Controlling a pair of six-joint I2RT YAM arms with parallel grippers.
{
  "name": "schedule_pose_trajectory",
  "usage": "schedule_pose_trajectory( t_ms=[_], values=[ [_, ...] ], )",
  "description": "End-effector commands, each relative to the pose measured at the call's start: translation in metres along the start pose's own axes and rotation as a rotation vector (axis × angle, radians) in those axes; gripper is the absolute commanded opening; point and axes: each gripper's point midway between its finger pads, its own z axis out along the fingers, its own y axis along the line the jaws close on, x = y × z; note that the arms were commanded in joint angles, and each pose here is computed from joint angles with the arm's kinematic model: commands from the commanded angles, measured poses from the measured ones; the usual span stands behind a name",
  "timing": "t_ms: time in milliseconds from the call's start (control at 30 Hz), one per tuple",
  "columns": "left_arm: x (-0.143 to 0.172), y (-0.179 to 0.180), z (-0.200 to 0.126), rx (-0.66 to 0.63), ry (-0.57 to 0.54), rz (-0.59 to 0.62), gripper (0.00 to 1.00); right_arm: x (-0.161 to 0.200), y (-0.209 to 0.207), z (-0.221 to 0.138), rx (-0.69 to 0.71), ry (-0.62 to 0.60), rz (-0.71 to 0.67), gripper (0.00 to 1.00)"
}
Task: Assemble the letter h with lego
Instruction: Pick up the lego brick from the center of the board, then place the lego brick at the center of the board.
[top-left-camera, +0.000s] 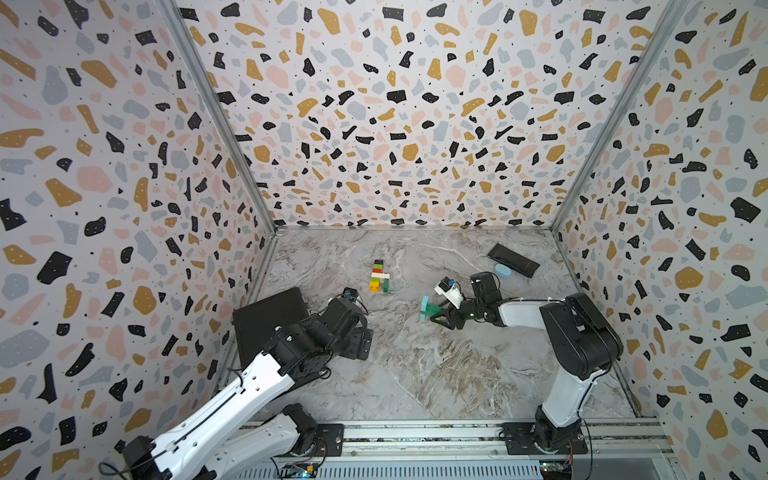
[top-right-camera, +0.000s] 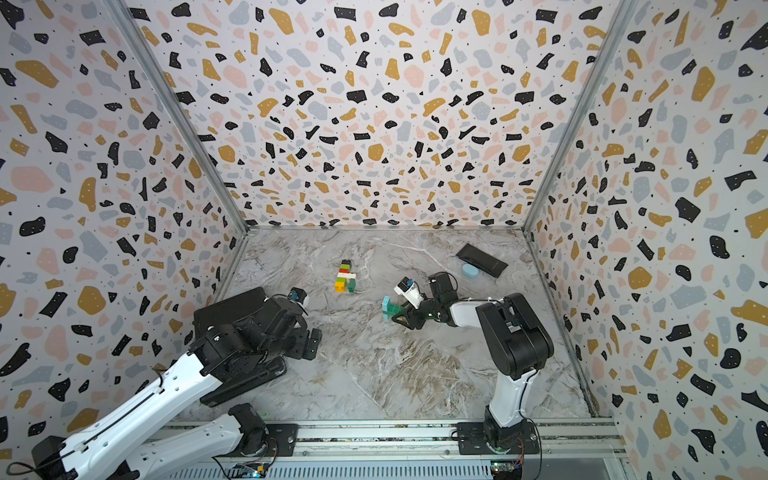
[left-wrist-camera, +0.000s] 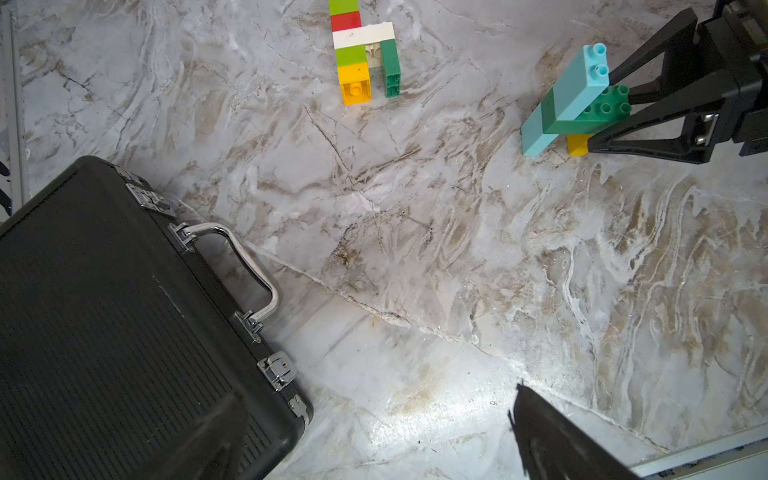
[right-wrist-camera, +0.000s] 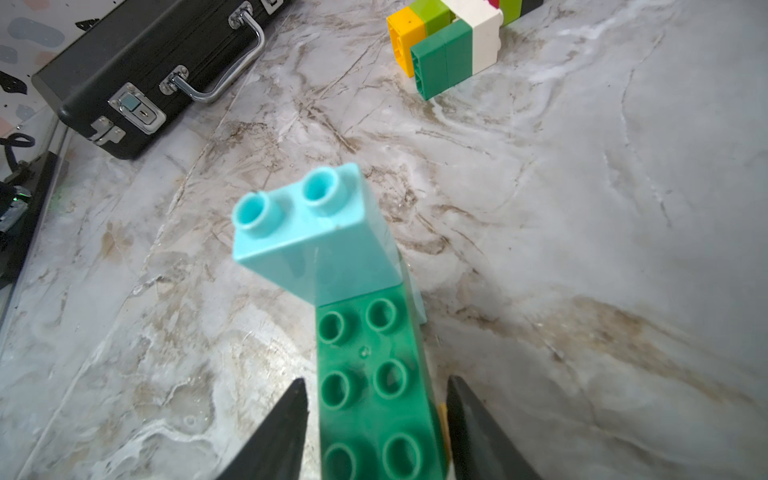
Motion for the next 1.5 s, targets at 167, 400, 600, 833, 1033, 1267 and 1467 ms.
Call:
schedule_pose_trajectory(
  t_ms=[167,400,600,833,1033,1267,1467],
  values=[
    [-0.012,-0.003,-0.006,0.022,-0.033,-0.022,0.99,-0.017,0.002,-0.004,0.016,-0.047,-0.004,0.29],
    [-0.013,-0.003,-0.006,0.024,-0.033,-0.024,0.99,-0.039,-0.002,-0.004,0.005,-0.098,0.168,0.28],
    [-0.012,-0.002,-0.005,0.022,-0.027,-0.03,0.99,-0.065,0.001,0.009,-0.163,-0.019,0.493,0.27],
    [-0.012,-0.002,-0.004,0.021,-0.025,-0.03,0.99,-0.088,0.011,0.022,-0.405,0.068,0.704,0.31],
    [-0.013,-0.001,-0.005,0.022,-0.025,-0.037,0.99,-0.081,0.005,0.032,-0.433,0.181,0.794,0.38],
    [-0.013,-0.001,-0.006,0.026,-0.029,-0.038,0.99,-0.061,-0.016,0.046,-0.376,0.269,0.87,0.4],
    [-0.012,-0.001,-0.006,0.029,-0.027,-0.042,0.99,-0.055,-0.031,0.048,-0.357,0.276,0.884,0.51]
  ],
)
